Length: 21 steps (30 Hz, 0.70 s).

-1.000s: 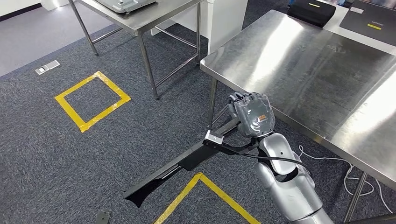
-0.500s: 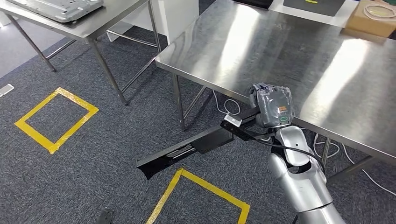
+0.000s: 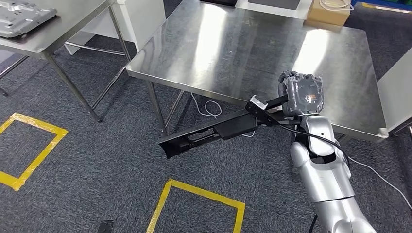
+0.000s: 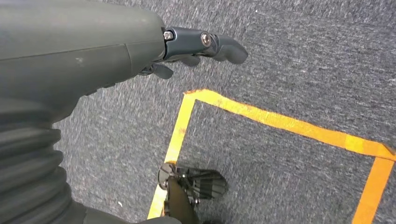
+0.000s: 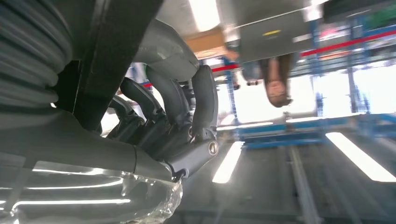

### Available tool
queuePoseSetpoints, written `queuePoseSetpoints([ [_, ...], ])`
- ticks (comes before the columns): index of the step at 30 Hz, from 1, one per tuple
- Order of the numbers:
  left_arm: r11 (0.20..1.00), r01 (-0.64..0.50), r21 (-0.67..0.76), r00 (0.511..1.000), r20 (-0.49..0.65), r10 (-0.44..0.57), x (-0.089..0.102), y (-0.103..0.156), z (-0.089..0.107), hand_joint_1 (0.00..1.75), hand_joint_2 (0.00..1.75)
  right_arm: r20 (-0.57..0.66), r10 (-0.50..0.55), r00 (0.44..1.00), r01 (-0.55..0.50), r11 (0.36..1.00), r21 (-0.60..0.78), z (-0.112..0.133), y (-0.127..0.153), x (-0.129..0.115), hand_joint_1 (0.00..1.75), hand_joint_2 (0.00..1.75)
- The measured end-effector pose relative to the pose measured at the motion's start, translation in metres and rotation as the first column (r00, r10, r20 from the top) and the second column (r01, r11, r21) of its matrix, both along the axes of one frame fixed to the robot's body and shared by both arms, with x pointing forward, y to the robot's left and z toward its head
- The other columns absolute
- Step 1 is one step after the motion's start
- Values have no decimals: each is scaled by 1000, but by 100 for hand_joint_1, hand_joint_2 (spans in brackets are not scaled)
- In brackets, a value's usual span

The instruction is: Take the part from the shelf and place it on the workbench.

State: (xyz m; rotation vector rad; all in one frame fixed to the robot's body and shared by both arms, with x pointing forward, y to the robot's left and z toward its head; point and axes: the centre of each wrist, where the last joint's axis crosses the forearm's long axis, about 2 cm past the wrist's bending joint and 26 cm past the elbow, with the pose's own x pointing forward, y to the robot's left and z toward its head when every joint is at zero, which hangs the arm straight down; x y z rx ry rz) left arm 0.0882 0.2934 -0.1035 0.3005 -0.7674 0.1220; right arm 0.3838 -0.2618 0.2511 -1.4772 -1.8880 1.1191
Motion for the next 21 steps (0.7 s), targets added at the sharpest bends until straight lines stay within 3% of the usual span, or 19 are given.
queuePoseSetpoints([
  [6,1000,-16,-6,1000,0,16,-5,-1,-1,0,175,-25,-40,999,40,999,-17,-3,-11,9,175,175],
  [16,999,-46,0,999,7,46,-11,7,-2,0,175,15,-116,993,117,990,-74,18,-20,29,175,175],
  [21,999,-44,2,999,-10,44,-15,8,-3,0,175,14,-170,985,171,981,-95,32,-39,43,175,175],
])
